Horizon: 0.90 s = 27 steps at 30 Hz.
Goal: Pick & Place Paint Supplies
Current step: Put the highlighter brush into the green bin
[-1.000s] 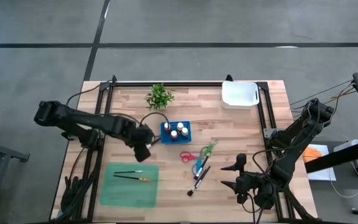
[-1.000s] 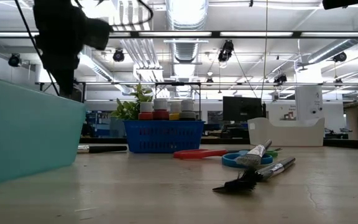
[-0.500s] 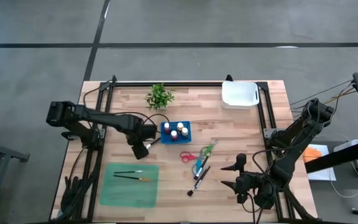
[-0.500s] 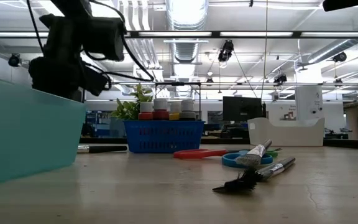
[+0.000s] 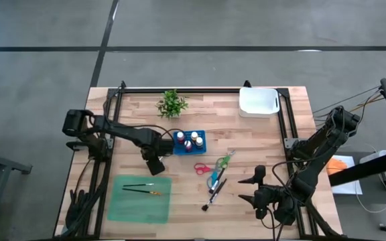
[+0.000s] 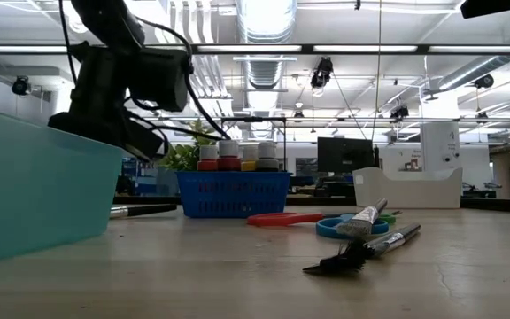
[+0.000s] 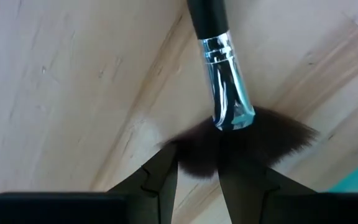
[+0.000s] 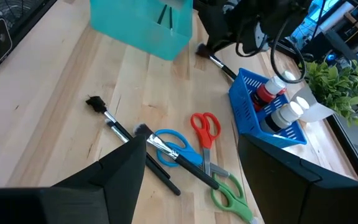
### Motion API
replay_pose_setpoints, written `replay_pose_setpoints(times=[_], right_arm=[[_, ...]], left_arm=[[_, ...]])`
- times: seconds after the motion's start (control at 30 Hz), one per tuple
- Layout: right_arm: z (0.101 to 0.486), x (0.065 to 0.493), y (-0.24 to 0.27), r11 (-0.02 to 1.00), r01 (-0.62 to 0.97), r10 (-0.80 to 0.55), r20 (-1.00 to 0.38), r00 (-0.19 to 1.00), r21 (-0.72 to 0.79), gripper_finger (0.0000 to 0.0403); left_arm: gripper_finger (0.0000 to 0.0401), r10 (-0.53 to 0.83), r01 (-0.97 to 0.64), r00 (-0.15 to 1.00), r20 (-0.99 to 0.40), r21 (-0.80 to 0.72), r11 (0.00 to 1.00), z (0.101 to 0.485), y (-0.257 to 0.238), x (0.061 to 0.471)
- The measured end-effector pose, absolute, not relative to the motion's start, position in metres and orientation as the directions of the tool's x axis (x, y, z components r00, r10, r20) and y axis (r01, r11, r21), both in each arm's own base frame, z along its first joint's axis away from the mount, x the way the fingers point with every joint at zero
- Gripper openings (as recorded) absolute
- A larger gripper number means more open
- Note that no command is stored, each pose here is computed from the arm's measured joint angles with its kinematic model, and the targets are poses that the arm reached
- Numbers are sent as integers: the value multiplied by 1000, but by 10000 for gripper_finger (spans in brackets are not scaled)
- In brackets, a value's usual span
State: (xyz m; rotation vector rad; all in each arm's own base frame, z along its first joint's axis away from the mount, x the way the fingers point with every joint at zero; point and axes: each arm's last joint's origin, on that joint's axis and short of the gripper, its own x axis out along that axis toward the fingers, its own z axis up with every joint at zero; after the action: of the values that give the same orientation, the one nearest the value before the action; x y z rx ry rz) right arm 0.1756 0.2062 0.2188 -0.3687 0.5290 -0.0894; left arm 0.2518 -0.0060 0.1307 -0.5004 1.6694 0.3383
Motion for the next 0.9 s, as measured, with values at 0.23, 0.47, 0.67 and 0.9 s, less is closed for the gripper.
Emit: replay_pose_setpoints(times=[0.23,0.47,0.67,0.9], right_arm=[[219,176,206,931,-11,-177,-476,861,-366,254],[219,176,206,931,-11,-177,-476,861,-365,254],[219,176,206,931,-10,-177,-476,862,-364,254],[219,176,207,933,-9,-175,-473,863,-360,254]], left_arm=[[83,-115,-511,-146,-983,-25,859,125,-6,252],[9,-112,-514,-140,-984,-24,857,126,-6,252],[3,-71,-503,-137,-988,8,864,135,-5,245],[2,-8,-538,-97,-995,46,841,171,-4,226]])
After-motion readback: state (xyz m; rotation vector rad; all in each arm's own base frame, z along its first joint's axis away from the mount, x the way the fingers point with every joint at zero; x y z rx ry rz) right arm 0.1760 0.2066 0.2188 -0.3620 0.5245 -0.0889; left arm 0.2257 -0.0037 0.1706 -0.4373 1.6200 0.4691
